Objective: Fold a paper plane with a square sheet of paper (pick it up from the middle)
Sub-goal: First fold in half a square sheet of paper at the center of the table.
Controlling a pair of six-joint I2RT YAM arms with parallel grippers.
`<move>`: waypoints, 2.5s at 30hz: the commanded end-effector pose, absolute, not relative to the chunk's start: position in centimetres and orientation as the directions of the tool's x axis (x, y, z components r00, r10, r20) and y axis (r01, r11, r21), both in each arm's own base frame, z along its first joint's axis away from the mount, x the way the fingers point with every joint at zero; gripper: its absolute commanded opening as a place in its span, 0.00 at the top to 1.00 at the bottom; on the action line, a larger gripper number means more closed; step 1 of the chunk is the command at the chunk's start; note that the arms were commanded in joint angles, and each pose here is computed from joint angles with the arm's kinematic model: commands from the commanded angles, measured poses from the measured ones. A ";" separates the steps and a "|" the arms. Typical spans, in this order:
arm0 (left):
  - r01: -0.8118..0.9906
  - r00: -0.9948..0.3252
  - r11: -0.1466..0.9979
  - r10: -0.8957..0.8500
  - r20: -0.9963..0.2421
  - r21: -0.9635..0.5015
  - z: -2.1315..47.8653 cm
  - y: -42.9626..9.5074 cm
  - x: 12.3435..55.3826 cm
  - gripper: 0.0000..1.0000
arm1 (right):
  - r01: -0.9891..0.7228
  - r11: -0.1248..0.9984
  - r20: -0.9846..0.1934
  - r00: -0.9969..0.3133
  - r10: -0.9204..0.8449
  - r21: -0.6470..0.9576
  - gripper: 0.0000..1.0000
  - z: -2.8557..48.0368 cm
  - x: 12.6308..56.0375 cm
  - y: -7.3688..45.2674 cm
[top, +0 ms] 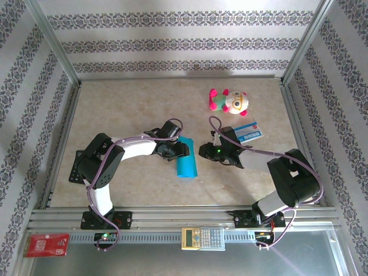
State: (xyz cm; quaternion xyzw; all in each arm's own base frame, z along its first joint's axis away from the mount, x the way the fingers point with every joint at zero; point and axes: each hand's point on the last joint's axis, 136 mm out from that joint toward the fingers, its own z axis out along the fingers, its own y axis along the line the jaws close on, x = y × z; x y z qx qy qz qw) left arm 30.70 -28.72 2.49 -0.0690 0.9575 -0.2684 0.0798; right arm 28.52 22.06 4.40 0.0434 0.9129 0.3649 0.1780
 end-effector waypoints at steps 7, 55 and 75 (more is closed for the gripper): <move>-0.259 -0.917 0.918 -0.331 -0.221 -0.302 -0.4 -22.3 32.1 0.61 | -0.024 0.700 -0.235 -0.950 0.207 0.713 0.79 4.7 26.0 23.4; -0.300 -0.878 0.940 -0.338 -0.339 -0.161 -1.5 -21.4 32.7 0.64 | 0.047 0.693 -0.200 -0.941 0.273 0.720 0.79 3.5 23.4 23.9; -0.245 -0.886 0.958 -0.284 -0.366 -0.149 0.0 -20.9 34.2 0.60 | 0.066 0.715 -0.125 -0.969 0.212 0.696 0.83 1.9 19.8 25.6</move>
